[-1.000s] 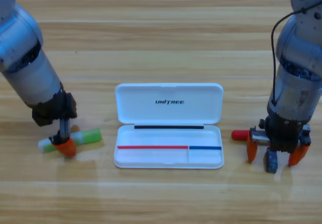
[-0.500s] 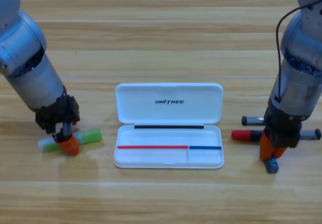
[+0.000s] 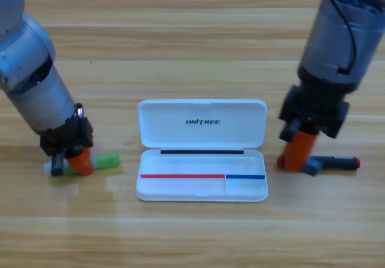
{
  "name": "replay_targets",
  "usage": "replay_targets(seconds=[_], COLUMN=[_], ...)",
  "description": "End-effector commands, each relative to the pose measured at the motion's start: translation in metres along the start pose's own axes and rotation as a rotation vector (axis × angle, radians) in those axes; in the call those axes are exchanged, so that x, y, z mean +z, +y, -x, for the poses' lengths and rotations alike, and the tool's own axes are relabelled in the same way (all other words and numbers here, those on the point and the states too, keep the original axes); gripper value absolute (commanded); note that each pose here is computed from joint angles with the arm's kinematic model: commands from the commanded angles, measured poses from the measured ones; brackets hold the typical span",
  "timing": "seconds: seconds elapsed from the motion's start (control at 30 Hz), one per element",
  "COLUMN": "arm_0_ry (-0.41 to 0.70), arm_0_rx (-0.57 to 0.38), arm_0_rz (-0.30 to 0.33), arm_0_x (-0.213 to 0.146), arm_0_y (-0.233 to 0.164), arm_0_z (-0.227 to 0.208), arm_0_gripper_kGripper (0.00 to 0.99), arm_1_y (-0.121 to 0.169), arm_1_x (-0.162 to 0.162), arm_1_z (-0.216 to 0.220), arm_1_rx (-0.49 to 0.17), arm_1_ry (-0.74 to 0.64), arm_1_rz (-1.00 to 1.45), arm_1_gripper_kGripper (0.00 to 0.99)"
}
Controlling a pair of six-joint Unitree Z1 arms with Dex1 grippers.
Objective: Clean up eraser and pencils
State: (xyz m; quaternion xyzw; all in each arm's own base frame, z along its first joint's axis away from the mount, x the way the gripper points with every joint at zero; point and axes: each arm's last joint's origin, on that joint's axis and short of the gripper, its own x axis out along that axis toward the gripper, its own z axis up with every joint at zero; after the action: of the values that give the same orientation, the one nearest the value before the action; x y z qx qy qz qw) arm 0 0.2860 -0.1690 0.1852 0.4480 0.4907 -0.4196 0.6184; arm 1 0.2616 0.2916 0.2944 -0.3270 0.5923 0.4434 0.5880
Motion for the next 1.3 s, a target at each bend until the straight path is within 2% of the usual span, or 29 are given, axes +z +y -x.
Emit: replay_targets(seconds=[0.03,0.27,0.43,0.8,1.3], arm_0_ry=[-0.006,-0.031,-0.044,-0.038,-0.026], arm_0_rx=[0.035,0.063,0.064,0.065,0.057], arm_0_rz=[-0.043,-0.093,-0.12,-0.12,-0.119], arm_0_x=[0.004,0.016,0.024,0.023,0.022], arm_0_y=[-0.002,-0.013,-0.021,-0.023,-0.024], arm_0_z=[0.033,0.073,0.084,0.085,0.082], arm_0_gripper_kGripper=[0.0,0.0,0.0,0.0,0.0], arm_1_y=[0.022,0.027,0.023,0.018,0.015], arm_1_x=[0.044,0.069,0.075,0.076,0.086], arm_1_z=[-0.047,-0.078,-0.09,-0.099,-0.107], arm_1_rx=[0.051,-0.012,-0.028,-0.079,-0.078], arm_1_ry=[0.086,0.142,0.165,0.205,0.191], arm_1_rz=[0.219,0.35,0.367,0.38,0.401], arm_1_gripper_kGripper=[0.0,0.0,0.0,0.0,0.0])
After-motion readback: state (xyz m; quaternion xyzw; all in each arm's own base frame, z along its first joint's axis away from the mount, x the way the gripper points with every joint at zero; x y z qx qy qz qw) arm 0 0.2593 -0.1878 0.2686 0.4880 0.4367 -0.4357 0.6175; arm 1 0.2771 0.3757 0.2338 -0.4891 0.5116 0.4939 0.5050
